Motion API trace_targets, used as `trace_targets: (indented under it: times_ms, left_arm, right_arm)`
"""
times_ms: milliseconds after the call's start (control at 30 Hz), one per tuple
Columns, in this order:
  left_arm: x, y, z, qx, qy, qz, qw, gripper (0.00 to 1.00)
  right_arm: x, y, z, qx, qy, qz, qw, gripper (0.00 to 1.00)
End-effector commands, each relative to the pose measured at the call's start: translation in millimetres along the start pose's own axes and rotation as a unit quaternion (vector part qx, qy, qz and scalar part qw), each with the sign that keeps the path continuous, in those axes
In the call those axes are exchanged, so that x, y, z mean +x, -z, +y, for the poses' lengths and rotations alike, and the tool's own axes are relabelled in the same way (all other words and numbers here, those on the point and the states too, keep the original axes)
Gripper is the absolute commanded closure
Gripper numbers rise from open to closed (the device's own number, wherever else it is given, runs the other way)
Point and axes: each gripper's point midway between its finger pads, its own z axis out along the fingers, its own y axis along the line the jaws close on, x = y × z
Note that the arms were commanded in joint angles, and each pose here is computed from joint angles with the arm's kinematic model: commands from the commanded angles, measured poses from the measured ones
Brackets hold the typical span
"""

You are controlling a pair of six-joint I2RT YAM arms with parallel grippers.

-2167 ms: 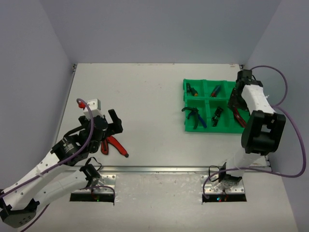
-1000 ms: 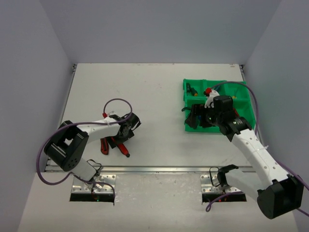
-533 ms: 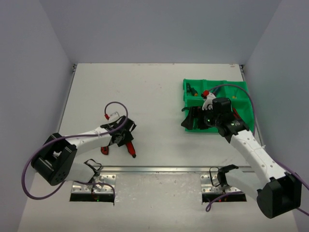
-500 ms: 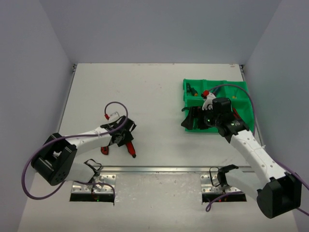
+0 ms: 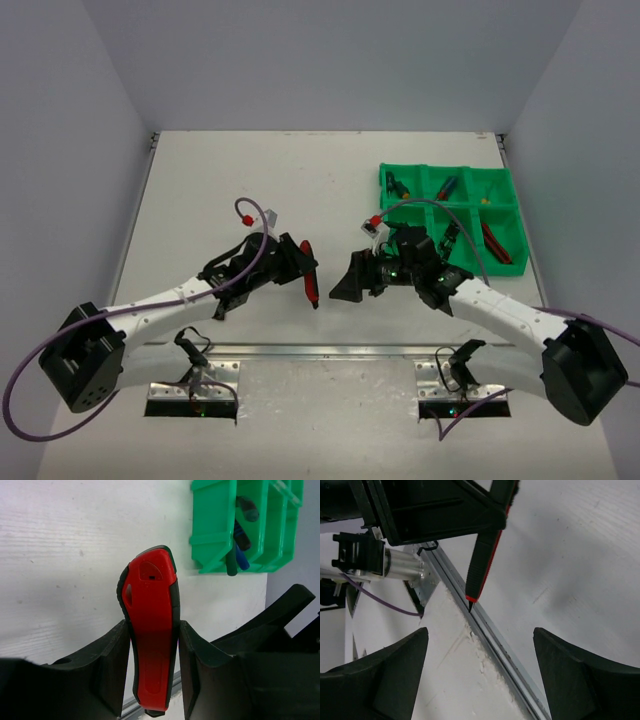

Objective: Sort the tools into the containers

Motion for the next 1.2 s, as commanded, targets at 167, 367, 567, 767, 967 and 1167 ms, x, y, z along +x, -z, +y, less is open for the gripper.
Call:
trace_targets:
  times_ms: [167,367,567,767,967,1167]
  left_arm:
    - [-3.8,-3.5,-65.3,0.091,0.033,0.016,0.995,1.0]
    - [-4.5,1.5,-75.8,0.112,0.034,0.019,0.993,1.0]
    - [-6.9,-0.3,-73.4,0.11,0.034,0.01,0.993,0.97]
    - [-37.5,8.8,-49.4,0.004,0.0,-0.048,0.999,0.0]
    - [-115.0,85.3,-11.5,-0.142,-0.017,-0.215,0.966,0.0]
    - [-116.6,121.2,-11.0,-0.142,-0.06,-0.203,0.967,0.0]
  right_arm:
    - [-29.3,-39.6,-10.0,0.089,0.036,-0.051,0.994,0.28]
    - [-29.2,-52.3,1.1,0.055,0.024,-0.044,0.997,0.58]
    - [-35.7,-62.4,19.3,0.01,0.004,-0.039,0.999,1.0]
    - [-51.4,-43.6,-5.2,0.11,0.02,-0.061,0.992,1.0]
    - [-89.2,56.1,-84.6,0.284,-0.006,-0.125,0.951,1.0]
    - [-104.7,199.2,-176.2,0.542,-0.068,-0.141,0.826,1.0]
